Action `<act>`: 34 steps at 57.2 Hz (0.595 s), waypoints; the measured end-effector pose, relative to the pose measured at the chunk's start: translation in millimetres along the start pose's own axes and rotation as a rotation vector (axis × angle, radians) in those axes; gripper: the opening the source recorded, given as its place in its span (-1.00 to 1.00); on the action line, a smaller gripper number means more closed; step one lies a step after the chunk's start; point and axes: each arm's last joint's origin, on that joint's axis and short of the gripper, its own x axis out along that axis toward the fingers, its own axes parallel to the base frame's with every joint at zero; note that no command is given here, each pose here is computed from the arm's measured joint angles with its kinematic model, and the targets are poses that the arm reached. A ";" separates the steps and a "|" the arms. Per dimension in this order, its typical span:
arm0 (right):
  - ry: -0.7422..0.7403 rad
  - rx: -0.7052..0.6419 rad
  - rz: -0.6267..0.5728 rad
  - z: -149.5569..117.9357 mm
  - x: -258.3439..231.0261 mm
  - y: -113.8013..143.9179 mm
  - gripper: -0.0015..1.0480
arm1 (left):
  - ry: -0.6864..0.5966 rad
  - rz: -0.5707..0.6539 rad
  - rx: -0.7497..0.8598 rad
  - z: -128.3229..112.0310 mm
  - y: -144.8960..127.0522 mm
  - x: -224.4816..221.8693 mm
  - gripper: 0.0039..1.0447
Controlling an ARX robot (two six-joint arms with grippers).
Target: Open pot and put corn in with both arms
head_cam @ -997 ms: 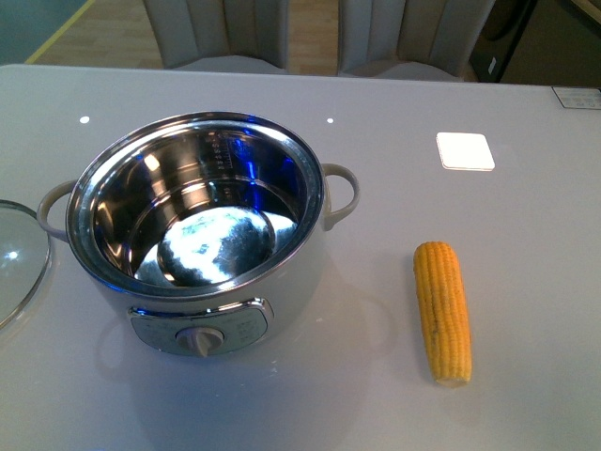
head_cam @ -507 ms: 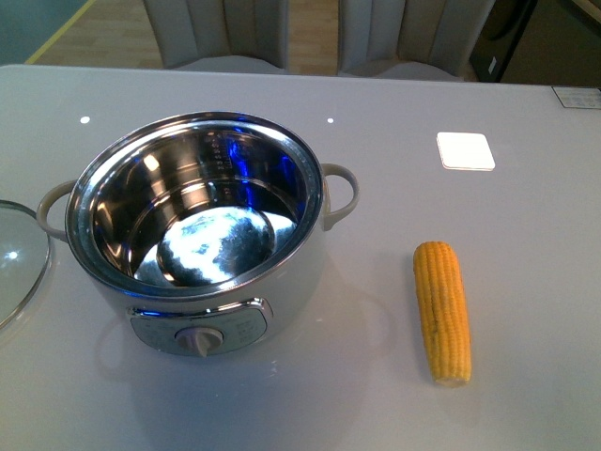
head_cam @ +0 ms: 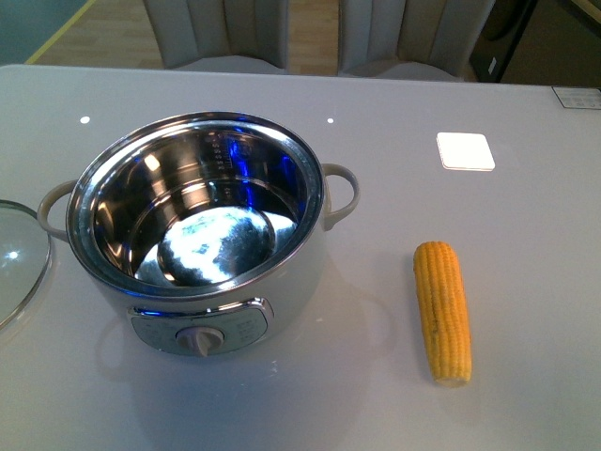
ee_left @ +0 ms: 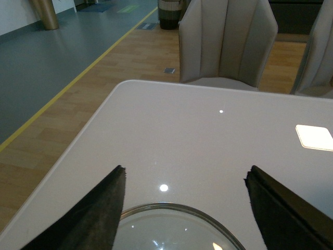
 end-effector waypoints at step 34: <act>-0.001 0.000 0.004 -0.1 0.0 0.1 0.83 | -0.066 -0.103 -0.016 45.0 -111.3 -121.0 -0.94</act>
